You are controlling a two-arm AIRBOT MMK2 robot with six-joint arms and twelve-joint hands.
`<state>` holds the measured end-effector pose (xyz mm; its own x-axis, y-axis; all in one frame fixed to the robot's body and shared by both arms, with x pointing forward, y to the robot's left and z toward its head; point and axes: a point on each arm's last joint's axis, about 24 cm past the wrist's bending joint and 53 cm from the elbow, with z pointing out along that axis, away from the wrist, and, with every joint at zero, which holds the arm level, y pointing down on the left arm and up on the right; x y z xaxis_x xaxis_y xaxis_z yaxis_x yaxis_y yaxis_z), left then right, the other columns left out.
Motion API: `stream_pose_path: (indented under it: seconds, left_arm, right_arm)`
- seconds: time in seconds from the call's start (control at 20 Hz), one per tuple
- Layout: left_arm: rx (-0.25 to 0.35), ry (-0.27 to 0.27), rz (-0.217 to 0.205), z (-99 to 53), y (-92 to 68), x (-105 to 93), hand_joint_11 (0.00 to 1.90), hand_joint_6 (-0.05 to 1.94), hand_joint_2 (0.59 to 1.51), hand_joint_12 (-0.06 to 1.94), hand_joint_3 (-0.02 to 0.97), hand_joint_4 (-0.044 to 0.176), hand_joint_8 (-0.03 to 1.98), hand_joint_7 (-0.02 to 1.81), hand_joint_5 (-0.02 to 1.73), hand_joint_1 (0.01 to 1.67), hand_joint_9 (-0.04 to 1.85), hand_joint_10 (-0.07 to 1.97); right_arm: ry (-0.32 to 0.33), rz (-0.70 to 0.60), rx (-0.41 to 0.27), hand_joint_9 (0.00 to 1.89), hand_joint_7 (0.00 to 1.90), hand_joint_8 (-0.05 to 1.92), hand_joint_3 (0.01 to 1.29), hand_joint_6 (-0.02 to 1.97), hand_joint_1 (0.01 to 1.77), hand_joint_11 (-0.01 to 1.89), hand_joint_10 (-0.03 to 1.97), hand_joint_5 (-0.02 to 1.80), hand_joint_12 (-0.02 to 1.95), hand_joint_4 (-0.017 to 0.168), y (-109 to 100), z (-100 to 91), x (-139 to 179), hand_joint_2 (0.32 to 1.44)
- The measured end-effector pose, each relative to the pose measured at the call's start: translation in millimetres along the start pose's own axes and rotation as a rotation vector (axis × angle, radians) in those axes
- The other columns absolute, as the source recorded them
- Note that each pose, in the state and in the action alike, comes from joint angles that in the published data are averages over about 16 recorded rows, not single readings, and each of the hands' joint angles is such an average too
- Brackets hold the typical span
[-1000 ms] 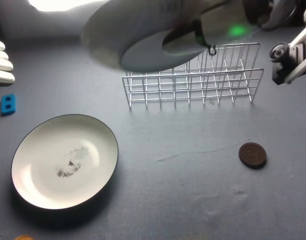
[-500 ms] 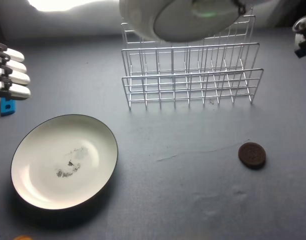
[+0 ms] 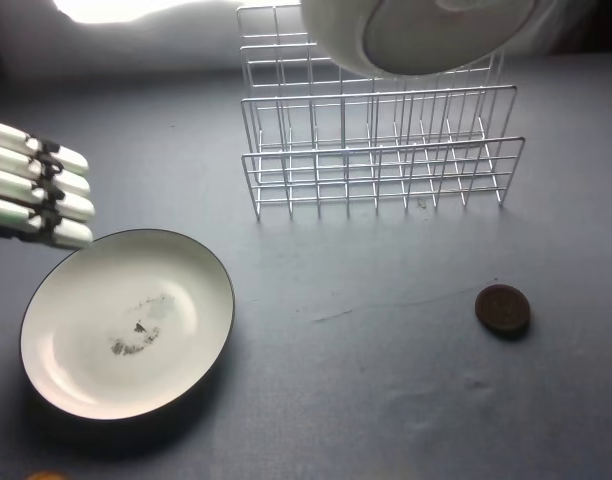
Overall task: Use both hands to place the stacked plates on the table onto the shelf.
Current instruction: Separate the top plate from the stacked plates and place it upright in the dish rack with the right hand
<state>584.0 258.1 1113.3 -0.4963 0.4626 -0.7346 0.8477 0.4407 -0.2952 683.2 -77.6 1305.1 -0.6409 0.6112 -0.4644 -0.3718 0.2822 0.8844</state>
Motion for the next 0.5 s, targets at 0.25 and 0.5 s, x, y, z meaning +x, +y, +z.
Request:
stream_pose_path:
  seconds: [0.25, 0.5]
  left_arm:
    - [0.005, 0.039, 0.002, 14.0, 0.5, 16.2, 0.02, 0.01, 1.085, -0.01, 0.016, 0.001, -0.01, 0.02, 0.02, 0.02, 0.02, 0.02]
    - [-0.014, 0.069, -0.012, 21.6, 7.9, 31.6, 0.01, 0.01, 1.076, -0.01, 0.016, 0.000, -0.01, 0.02, 0.02, 0.02, 0.02, 0.02]
  right_arm:
    - [0.022, 0.031, 0.027, 0.81, 0.95, 1.27, 0.01, 0.78, 1.24, 0.55, 1.18, 0.97, 1.54, -0.004, -14.1, 3.4, -3.1, 1.00]
    - [0.022, 0.050, 0.051, 0.80, 0.94, 1.28, 0.01, 0.77, 1.24, 0.54, 1.18, 0.98, 1.54, -0.004, -27.8, 9.0, -8.3, 1.00]
